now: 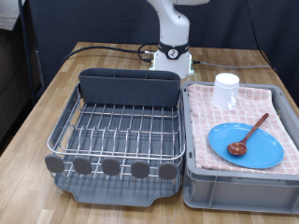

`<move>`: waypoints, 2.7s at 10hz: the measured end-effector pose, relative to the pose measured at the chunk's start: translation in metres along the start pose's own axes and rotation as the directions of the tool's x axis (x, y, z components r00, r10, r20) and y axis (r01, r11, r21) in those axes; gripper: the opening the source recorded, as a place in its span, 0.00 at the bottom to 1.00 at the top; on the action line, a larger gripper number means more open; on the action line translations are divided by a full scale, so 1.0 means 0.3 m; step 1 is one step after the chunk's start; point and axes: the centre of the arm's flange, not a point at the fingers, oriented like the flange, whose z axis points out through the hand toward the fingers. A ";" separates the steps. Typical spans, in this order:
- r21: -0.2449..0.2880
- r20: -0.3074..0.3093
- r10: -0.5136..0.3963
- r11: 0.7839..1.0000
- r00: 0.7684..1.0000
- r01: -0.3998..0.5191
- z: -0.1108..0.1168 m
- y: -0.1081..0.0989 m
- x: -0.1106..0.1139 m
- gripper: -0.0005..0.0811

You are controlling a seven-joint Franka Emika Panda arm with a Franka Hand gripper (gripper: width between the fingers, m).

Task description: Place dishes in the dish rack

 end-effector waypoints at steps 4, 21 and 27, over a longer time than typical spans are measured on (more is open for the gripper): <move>-0.002 0.011 0.149 0.989 0.989 -0.149 0.064 -0.133 -0.013 0.99; 0.123 -0.055 0.340 0.936 0.939 -0.331 0.302 -0.733 -0.078 0.99; 0.164 -0.124 0.295 0.948 0.947 -0.273 0.494 -0.792 -0.041 0.99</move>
